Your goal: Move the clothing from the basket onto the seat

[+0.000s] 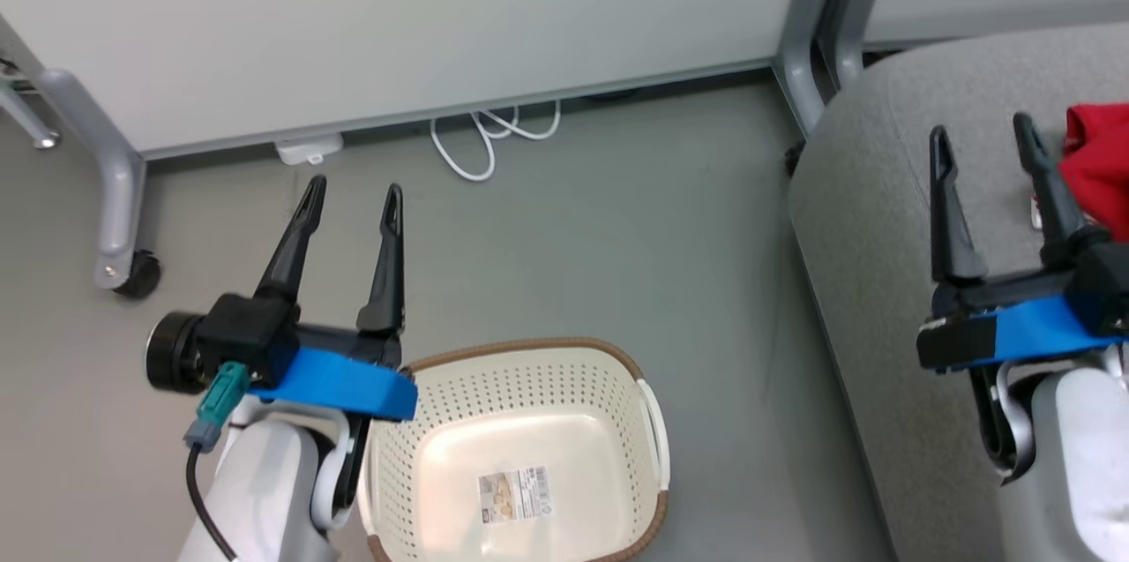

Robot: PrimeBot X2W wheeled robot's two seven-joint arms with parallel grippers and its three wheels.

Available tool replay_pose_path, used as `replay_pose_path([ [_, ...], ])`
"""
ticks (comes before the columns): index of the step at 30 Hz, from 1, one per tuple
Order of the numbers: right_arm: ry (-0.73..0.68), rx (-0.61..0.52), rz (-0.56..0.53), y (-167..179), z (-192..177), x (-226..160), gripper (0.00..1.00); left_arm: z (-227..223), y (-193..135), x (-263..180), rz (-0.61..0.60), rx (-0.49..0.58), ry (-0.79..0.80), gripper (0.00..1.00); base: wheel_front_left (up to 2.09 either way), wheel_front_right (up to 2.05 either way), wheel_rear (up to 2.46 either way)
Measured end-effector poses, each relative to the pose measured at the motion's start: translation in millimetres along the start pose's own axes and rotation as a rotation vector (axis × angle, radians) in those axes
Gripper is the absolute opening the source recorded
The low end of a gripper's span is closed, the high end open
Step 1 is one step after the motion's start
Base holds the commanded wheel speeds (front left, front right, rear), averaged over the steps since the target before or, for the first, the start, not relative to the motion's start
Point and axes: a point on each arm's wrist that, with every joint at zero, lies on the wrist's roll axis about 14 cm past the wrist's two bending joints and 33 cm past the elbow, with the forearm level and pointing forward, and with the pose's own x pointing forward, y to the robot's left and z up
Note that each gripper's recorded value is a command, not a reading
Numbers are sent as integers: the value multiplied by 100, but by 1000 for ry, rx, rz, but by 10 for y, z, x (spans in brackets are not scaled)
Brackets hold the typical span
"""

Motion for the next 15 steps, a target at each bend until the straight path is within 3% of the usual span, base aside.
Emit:
replay_pose_path([
  [8,31,51,25,189,-43,-214,100,53,333,-464,139,7,6,100,0,0,0],
  [15,83,81,34,278,-177,-436,100,12,410,-741,190,2,22,100,0,0,0],
])
